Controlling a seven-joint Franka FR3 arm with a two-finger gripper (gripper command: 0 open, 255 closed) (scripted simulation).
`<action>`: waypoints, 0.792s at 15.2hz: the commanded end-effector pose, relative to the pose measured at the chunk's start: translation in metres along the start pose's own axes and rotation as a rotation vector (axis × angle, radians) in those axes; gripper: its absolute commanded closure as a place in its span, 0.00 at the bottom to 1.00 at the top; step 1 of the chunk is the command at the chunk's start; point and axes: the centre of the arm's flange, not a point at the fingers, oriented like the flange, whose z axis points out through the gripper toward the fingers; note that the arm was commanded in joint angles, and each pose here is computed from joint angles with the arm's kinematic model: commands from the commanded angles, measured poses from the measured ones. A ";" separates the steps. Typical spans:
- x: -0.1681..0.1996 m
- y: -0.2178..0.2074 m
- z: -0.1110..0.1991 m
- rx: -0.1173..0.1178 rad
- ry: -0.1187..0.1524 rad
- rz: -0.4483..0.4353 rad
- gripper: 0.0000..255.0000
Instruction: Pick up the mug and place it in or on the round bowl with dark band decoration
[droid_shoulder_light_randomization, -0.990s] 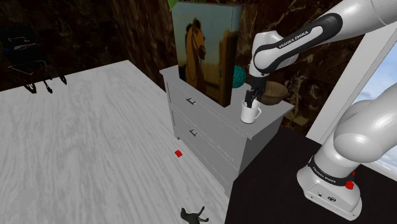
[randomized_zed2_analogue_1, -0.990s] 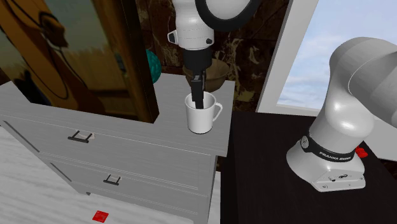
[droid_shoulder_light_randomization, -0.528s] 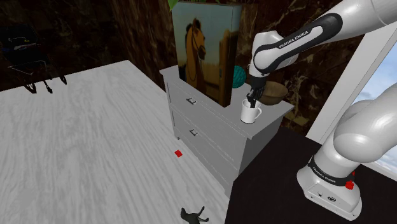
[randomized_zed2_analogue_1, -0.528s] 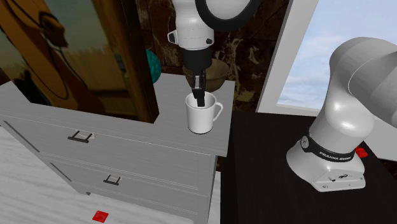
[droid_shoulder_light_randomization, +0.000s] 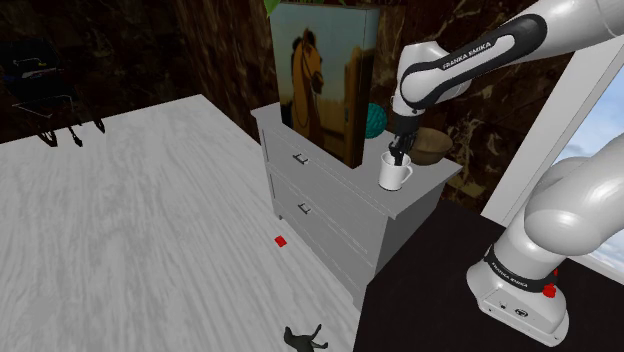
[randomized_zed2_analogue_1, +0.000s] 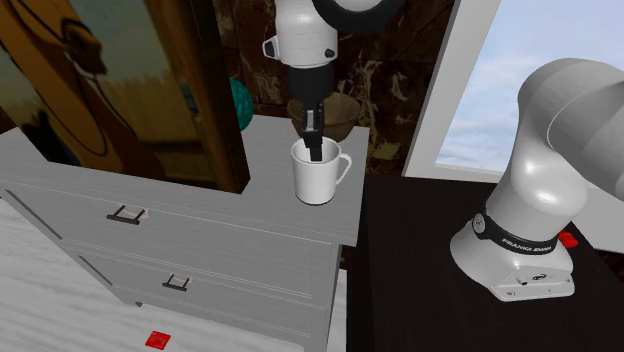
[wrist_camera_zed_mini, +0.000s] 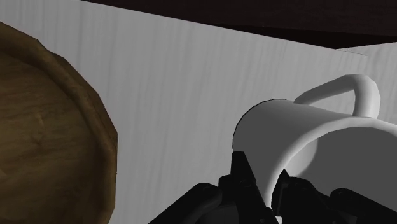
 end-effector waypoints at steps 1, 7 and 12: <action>0.000 -0.001 -0.011 0.000 0.000 0.000 1.00; -0.003 -0.003 -0.042 0.000 0.000 0.000 1.00; -0.005 -0.004 -0.068 0.000 0.000 0.000 1.00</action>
